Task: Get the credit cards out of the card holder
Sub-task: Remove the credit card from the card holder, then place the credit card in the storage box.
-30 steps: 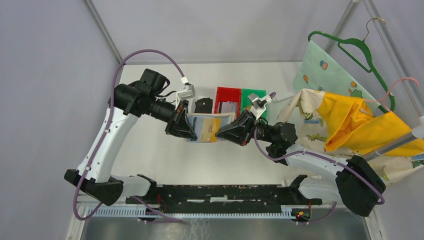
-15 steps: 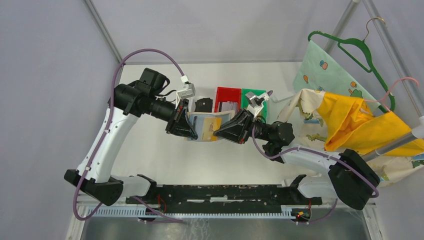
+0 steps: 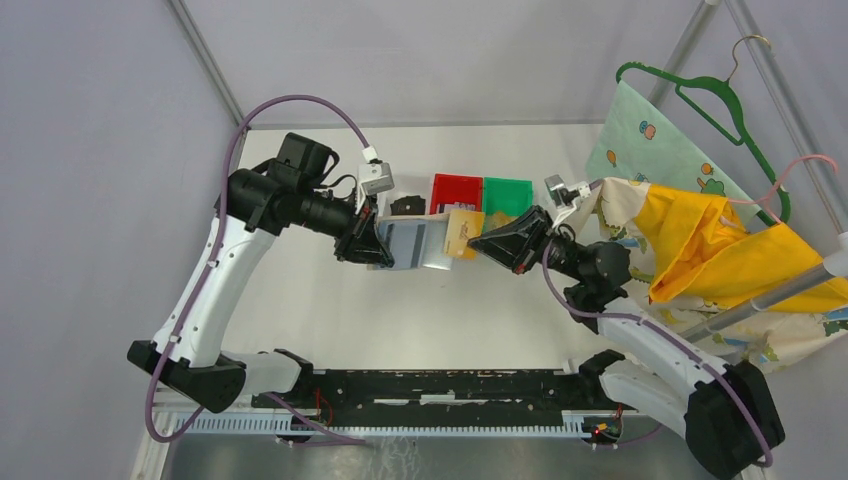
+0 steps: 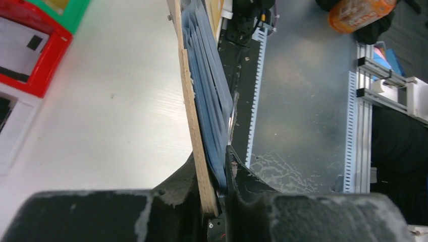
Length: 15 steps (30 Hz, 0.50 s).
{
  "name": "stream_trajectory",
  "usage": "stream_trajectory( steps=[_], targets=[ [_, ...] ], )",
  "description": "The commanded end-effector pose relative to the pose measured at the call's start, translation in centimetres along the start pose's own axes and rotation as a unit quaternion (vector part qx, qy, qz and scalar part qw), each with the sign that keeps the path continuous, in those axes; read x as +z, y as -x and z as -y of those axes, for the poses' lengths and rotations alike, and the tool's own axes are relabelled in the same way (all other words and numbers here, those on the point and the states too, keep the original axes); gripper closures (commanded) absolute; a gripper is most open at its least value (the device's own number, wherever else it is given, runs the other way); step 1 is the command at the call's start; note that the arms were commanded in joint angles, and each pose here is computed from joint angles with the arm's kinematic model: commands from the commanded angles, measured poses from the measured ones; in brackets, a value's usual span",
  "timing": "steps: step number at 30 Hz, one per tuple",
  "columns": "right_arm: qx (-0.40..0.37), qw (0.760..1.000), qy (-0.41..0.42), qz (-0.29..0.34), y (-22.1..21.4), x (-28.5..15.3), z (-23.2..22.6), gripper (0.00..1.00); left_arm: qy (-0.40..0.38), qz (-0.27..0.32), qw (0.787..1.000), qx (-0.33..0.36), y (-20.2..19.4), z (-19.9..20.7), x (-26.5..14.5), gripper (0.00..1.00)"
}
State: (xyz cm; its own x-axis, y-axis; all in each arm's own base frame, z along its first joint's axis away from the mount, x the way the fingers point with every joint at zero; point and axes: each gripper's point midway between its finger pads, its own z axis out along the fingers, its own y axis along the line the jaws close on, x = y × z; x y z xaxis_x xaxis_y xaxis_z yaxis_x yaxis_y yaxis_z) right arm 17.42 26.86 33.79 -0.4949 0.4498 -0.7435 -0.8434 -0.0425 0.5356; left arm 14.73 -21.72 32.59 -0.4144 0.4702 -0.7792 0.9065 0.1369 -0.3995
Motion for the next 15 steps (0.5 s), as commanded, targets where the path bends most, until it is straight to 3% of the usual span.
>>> stream_trajectory(
  steps=[1,5,9,15],
  targets=[
    [-0.022,0.994,-0.107,-0.029,-0.2,-3.0,4.6,1.0,0.061,0.016,0.998,0.015,1.0,-1.7,-0.6,0.98],
    [-0.023,0.972,-0.229,-0.036,0.6,-6.4,9.8,1.0,0.118,-0.005,0.993,0.003,0.2,-4.1,-0.7,0.98],
    [-0.048,0.926,-0.369,-0.072,0.7,-9.7,15.7,1.0,0.134,-0.022,0.991,-0.009,-0.3,-5.0,-0.7,0.98],
    [-0.064,0.86,-0.495,-0.101,0.9,-13.0,22.3,1.0,0.135,-0.02,0.991,-0.014,0.5,-4.7,-1.2,0.98]
  ],
)
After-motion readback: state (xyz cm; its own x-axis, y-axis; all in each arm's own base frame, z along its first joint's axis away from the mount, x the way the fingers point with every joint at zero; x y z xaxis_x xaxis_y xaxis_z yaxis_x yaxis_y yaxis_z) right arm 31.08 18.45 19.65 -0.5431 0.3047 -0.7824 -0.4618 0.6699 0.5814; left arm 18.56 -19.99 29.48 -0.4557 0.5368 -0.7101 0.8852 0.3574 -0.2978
